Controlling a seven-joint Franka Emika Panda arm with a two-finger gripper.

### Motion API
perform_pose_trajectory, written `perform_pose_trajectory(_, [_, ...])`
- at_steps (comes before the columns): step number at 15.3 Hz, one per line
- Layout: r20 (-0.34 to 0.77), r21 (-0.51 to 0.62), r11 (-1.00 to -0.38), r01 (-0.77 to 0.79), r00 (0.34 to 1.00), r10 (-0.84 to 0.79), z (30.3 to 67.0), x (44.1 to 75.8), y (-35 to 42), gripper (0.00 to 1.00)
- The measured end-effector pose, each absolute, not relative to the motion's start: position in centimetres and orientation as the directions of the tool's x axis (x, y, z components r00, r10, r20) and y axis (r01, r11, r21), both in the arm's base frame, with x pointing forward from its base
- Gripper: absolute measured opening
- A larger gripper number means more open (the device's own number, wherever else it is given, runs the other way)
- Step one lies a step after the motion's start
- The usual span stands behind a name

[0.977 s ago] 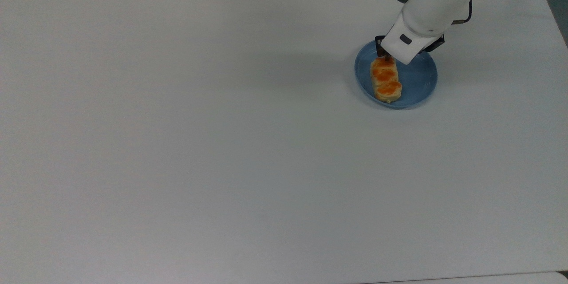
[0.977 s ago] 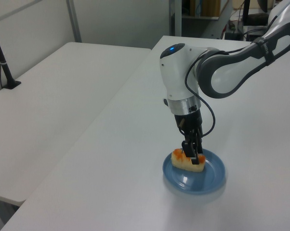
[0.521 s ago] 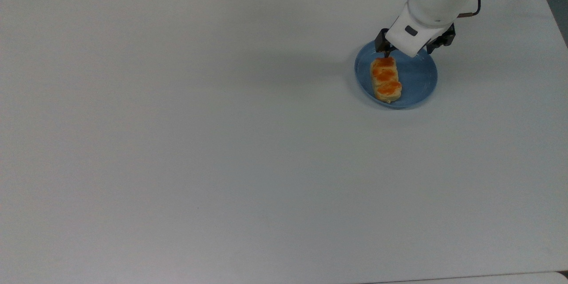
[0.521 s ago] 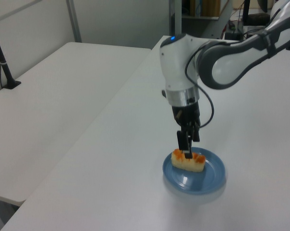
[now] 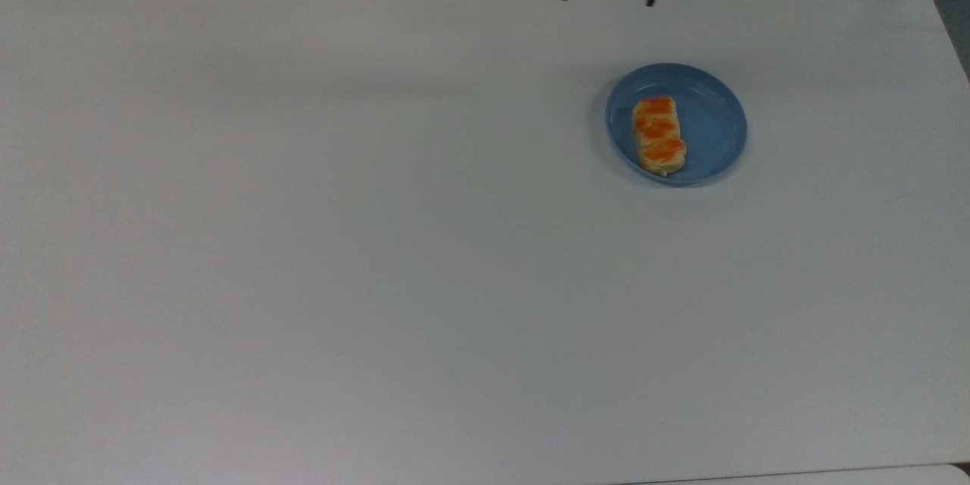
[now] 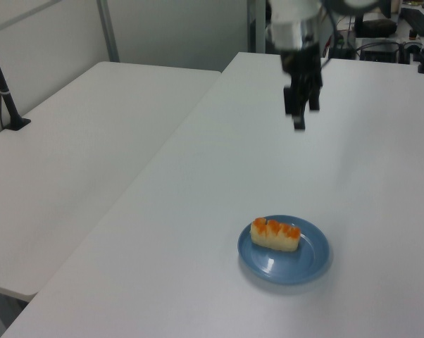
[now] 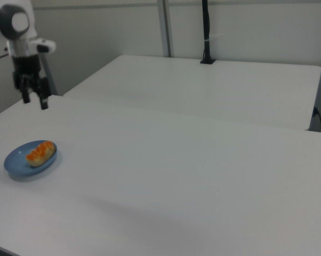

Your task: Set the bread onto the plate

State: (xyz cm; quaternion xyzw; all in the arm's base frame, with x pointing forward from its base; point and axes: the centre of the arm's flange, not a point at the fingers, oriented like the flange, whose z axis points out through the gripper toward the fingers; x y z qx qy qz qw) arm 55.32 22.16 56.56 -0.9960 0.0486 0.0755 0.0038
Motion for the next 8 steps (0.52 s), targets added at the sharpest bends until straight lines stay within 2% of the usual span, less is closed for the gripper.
perform_pose_trajectory(4, [-0.087, -0.023, -0.984, -0.175, 0.981, -0.173, 62.8, 54.3, 10.8, 1.0])
perform_pose_trajectory(8, [-0.035, -0.044, -0.991, -0.123, 0.992, -0.121, 65.5, 52.9, 1.7, 1.0])
